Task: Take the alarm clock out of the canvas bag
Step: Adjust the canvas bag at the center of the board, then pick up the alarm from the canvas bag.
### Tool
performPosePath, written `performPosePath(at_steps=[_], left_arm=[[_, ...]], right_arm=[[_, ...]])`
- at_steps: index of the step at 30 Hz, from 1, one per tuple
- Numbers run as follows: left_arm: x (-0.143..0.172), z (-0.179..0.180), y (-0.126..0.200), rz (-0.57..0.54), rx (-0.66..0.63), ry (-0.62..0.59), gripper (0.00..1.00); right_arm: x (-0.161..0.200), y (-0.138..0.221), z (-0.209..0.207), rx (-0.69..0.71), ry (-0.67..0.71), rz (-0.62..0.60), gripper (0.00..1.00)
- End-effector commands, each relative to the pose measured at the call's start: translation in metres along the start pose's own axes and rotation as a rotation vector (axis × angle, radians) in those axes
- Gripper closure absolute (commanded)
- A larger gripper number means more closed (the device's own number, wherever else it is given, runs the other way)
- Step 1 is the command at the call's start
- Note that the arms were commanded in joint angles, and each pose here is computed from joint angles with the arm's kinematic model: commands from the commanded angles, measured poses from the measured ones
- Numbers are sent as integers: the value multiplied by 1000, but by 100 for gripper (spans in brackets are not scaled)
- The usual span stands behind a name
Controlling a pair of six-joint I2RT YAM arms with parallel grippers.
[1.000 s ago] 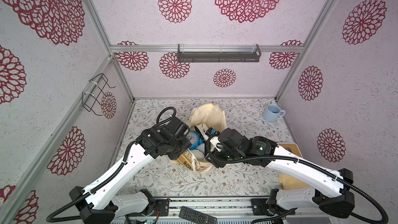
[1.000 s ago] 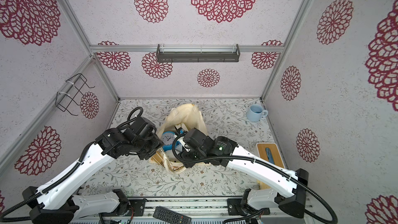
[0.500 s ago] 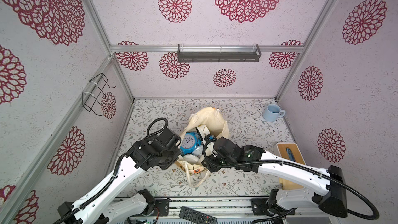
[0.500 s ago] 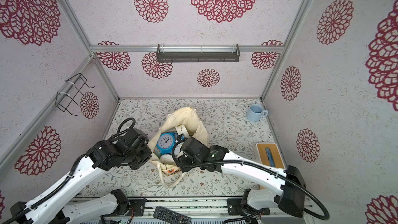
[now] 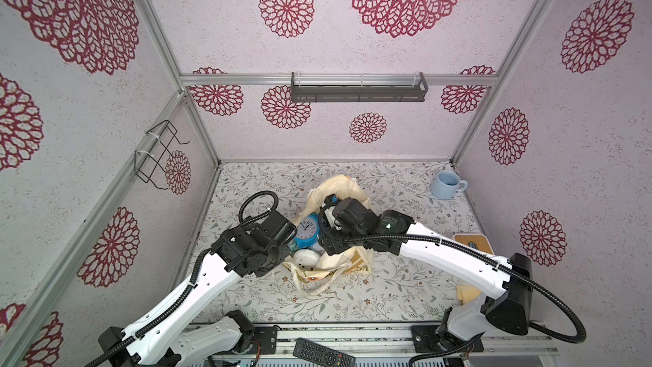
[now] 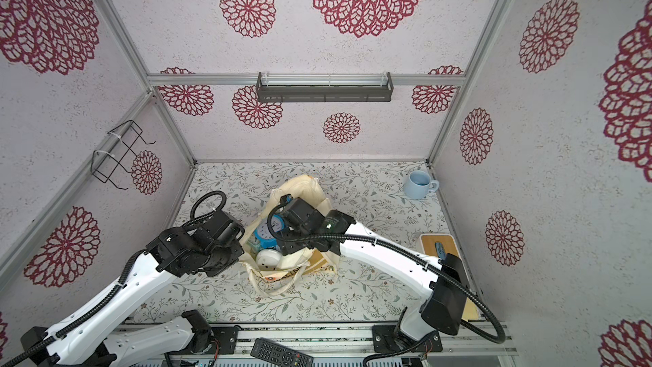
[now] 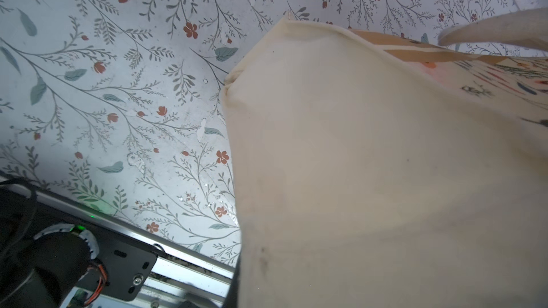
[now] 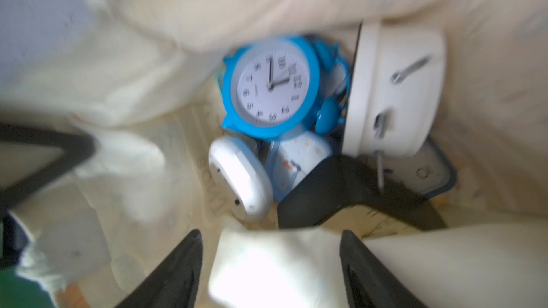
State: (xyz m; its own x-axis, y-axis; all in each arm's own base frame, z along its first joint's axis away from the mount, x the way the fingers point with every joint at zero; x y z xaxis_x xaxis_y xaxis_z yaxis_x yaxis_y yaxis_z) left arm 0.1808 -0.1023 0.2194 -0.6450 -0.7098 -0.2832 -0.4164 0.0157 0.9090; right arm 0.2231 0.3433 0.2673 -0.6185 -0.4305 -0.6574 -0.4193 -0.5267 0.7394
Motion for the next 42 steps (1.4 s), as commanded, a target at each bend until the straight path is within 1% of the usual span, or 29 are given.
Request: performPosePath(at_steps=[1, 5, 8, 12, 15, 18, 25, 28, 33, 37, 40, 42], left_arm=[[-23, 21, -1, -137, -105, -26, 100], [-26, 10, -3, -158, -53, -12, 100], [-28, 2, -5, -164, -28, -5, 100], [-28, -6, -7, -162, -6, -2, 100], [-29, -10, -9, -164, 3, -5, 100], [-30, -14, -9, -163, 13, -11, 100], [-34, -22, -9, -168, 14, -31, 100], [-34, -23, -10, -170, 13, -31, 100], [-35, -24, -9, -174, 15, -30, 100], [-40, -28, -4, -200, 24, -41, 100], [-46, -32, 1, -227, 23, -56, 100], [-50, -34, 5, -249, 20, -67, 100]], right_arm=[[-37, 19, -30, 153, -3, -71, 24], [-56, 4, -59, 262, -58, -36, 22], [-58, -13, -67, 288, -61, 14, 19], [-45, -36, -70, 303, -43, 88, 11], [-33, -49, -76, 341, -49, 133, 8], [-23, -60, -82, 371, -55, 162, 7], [5, -86, -86, 358, -73, 235, 7], [12, -94, -86, 338, -85, 246, 11], [9, -97, -82, 307, -81, 222, 24], [0, -88, -82, 307, -66, 184, 35], [-9, -79, -81, 312, -48, 147, 47], [-18, -70, -80, 317, -29, 114, 50]])
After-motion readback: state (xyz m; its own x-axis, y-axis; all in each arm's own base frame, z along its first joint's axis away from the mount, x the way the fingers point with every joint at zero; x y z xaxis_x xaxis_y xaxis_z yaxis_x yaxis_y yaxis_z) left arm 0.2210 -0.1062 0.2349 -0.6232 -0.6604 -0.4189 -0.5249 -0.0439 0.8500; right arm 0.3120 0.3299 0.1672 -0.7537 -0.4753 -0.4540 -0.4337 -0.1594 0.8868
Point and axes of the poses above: each gripper's point midway between its finger pads, its own y axis back along the fingers, its own z axis along the line the jaws close on, x = y × z, the point moved 2 cm from there along y, back along the fingers, and after that the axes turned 9 degrees about y, right-handed, at the moved point
